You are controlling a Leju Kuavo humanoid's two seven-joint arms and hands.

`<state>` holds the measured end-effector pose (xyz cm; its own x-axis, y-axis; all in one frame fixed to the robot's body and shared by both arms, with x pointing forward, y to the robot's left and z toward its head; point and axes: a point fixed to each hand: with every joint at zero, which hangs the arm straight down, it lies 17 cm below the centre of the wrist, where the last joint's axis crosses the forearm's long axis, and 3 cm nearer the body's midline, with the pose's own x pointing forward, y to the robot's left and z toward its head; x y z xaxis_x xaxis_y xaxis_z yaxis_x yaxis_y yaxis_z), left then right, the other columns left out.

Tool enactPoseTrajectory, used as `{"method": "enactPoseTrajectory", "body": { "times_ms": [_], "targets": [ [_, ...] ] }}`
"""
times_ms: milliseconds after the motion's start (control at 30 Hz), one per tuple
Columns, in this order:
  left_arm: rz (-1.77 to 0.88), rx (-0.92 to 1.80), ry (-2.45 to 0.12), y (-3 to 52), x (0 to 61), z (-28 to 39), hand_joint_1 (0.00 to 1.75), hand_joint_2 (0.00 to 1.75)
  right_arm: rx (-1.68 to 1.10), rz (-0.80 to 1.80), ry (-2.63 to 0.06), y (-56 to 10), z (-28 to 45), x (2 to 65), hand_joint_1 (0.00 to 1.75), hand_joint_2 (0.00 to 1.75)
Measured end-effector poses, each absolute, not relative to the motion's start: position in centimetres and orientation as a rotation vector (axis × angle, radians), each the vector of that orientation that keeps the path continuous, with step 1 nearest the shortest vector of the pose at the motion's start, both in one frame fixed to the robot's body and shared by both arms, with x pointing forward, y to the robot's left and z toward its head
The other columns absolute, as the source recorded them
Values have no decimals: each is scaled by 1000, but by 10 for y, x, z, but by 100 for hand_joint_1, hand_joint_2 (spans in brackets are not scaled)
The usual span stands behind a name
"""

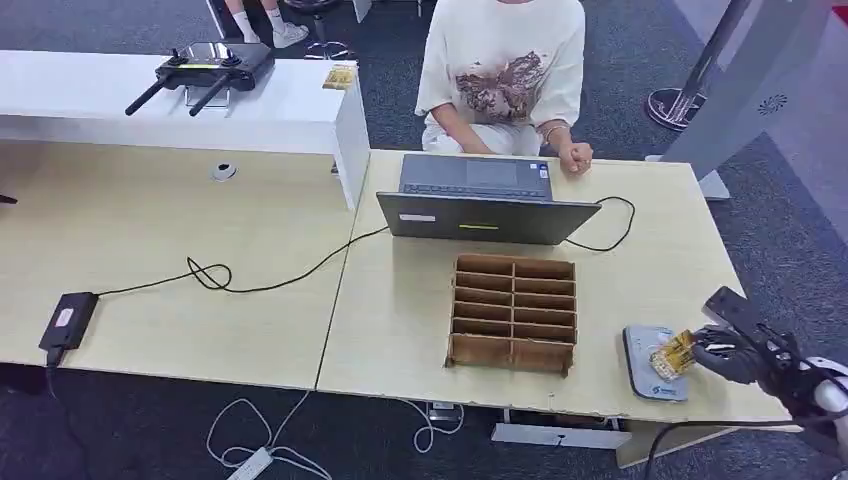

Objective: Pass the card to the sensor for recognition and then transmit it.

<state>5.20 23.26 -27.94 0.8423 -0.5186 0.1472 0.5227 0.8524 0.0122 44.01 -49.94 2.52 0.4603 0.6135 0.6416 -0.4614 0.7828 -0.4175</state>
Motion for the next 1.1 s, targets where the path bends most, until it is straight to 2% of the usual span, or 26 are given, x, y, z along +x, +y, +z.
{"method": "enactPoseTrajectory", "body": {
  "times_ms": [500, 767, 1100],
  "targets": [
    [-561, -31, -145, 232, 51, -279, 0, 175, -192, 685, -868, -491, 18, 438, 175, 175],
    [-561, -34, -146, 230, 51, -279, 0, 175, -305, 746, -832, -506, 15, 440, 175, 175],
    [-561, -37, -154, 229, 52, -279, 0, 175, -317, 770, -833, -499, 10, 442, 175, 175]
  ]
}}
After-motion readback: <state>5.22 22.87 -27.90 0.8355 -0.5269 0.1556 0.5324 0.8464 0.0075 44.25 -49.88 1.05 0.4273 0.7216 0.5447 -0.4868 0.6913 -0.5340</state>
